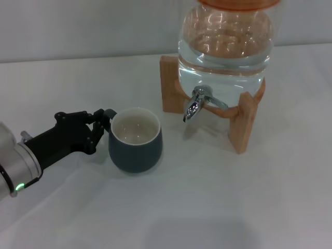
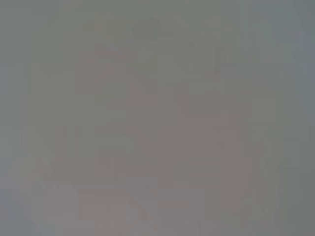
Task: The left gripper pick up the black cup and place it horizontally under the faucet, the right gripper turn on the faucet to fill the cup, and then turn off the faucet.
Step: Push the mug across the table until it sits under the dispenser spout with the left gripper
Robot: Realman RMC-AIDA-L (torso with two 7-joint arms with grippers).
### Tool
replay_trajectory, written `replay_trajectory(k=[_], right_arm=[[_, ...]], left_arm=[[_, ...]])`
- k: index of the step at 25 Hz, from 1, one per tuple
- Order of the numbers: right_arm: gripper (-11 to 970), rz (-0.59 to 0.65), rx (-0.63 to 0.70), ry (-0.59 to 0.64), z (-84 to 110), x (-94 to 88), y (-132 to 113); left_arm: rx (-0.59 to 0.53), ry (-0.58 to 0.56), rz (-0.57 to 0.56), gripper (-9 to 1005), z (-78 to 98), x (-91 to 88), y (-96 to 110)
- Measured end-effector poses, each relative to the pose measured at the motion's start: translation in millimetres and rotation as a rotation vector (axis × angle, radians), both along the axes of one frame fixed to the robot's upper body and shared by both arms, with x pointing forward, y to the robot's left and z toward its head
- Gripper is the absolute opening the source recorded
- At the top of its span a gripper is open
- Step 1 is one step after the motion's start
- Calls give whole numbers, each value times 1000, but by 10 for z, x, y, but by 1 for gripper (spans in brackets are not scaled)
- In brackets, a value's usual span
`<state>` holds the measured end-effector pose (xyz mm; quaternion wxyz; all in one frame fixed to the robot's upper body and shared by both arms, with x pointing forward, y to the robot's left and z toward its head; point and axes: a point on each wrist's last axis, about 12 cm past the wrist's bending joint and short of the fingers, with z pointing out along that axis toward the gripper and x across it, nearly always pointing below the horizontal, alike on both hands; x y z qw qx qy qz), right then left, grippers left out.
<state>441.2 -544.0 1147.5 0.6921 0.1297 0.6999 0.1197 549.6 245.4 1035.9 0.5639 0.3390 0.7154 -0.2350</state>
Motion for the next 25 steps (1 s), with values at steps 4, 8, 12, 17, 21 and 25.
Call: replay_trajectory(k=[4, 8, 12, 17, 21, 25], right_arm=[[841, 5, -1, -1, 5, 24, 10], [841, 4, 0, -3, 5, 14, 7], [841, 1, 0, -1, 2, 1, 1], [841, 4, -1, 0, 3, 17, 8], [841, 7, -2, 1, 3, 30, 13], [841, 8, -2, 4, 1, 33, 15]], left_arm=[[26, -5, 14, 109, 1, 60, -16], [29, -2, 9, 109, -14, 71, -47], [35, 5, -9, 109, -52, 48, -98], [35, 3, -7, 109, -58, 57, -126], [35, -5, -14, 109, -34, 87, -150], [36, -10, -20, 109, -21, 107, -172]])
